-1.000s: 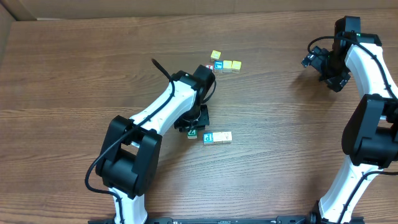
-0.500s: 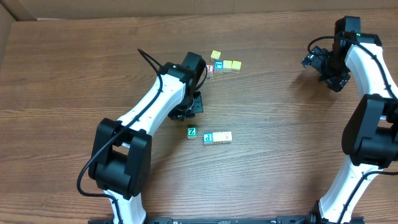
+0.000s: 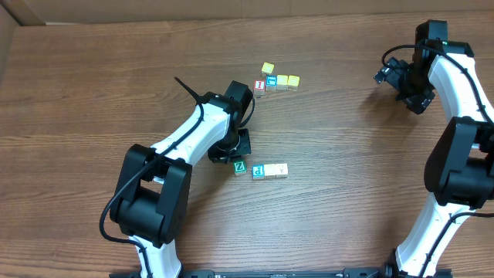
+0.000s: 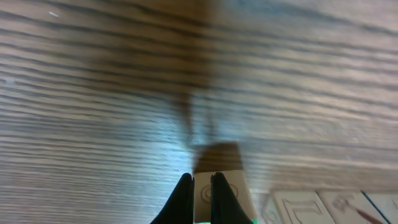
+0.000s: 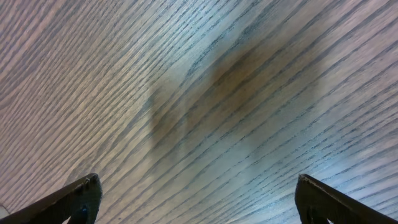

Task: Flip 5 blocks

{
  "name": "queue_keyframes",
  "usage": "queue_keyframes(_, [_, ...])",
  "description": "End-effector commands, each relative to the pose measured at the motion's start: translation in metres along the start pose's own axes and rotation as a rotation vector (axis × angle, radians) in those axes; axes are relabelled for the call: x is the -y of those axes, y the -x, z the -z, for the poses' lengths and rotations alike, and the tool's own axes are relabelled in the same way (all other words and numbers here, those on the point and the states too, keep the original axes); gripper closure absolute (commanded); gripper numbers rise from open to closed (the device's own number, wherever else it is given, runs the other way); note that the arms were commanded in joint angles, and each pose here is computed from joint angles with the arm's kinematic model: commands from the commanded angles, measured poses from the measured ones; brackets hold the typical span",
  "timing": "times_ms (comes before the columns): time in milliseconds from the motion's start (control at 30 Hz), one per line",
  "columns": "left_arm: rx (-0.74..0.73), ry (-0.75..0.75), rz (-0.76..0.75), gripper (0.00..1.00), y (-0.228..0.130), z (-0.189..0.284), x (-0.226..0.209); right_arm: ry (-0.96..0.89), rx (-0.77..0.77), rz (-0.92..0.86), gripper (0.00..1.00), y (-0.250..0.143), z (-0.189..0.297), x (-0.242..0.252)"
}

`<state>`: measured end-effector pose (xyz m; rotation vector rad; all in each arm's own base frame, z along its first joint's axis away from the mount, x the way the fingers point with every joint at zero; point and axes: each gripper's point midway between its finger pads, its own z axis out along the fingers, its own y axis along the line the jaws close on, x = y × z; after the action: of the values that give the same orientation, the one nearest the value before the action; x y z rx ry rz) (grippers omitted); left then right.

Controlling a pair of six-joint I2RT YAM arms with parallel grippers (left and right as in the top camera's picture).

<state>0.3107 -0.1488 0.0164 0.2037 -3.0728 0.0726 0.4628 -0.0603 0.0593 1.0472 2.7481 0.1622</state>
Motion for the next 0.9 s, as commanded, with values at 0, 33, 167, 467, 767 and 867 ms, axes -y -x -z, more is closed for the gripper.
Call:
queue_keyframes(0, [-0.021,-0.051,-0.037,0.96,-0.006,0.006,0.008,0.029,0.043,0.008,0.00,0.008,0.017,-0.007])
queue_keyframes(33, [-0.021,-0.051,-0.037,0.96,-0.007,0.006,0.008,0.029,0.043,0.008,0.00,0.008,0.017,-0.007])
queue_keyframes(167, [-0.023,-0.052,-0.037,0.96,-0.007,0.006,0.008,0.029,0.043,0.008,0.00,0.008,0.017,-0.007])
queue_keyframes(467, [-0.011,-0.061,-0.036,0.96,-0.004,0.008,0.009,0.029,0.043,0.008,0.00,0.008,0.017,-0.007])
queue_keyframes(767, [0.096,-0.073,-0.006,0.96,0.016,0.044,0.001,0.029,0.043,0.008,0.00,0.008,0.017,-0.007])
queue_keyframes(867, [0.087,0.010,0.019,0.96,0.010,0.045,-0.017,0.029,0.043,0.008,0.00,0.008,0.017,-0.007])
